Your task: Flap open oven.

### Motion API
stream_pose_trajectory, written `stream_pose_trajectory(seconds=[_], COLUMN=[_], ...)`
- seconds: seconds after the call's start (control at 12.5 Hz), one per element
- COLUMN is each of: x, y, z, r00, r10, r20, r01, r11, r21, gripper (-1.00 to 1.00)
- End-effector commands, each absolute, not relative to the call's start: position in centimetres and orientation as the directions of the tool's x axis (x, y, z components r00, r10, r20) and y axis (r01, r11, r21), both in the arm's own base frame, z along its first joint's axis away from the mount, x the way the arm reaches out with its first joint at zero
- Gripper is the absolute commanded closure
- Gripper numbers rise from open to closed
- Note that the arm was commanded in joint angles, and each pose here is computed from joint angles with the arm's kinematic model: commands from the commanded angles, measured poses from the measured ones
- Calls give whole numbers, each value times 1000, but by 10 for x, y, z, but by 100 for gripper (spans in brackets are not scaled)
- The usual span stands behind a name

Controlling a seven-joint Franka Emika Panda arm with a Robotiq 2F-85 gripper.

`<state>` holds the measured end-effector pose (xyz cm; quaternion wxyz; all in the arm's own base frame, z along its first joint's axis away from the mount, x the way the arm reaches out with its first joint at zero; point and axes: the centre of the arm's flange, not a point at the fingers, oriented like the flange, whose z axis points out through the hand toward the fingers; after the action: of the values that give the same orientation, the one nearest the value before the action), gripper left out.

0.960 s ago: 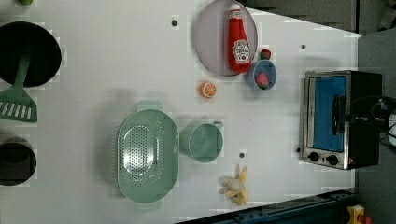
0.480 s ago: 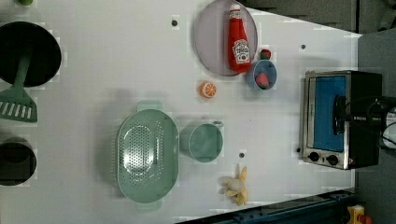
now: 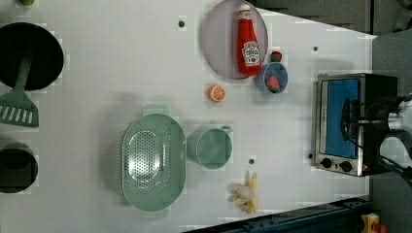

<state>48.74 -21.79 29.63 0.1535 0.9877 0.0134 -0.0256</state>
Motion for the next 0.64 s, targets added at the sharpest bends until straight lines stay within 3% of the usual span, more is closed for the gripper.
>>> stream_pose_trajectory(seconds=[0.08, 0.64], x=[494, 498], y=[-160, -83], z=[280, 213], r00=[999, 997], r10=[-11, -24], r20=[-45, -76], r01=[4, 13], r11=[-947, -892], r21=[322, 452], gripper=[65, 65])
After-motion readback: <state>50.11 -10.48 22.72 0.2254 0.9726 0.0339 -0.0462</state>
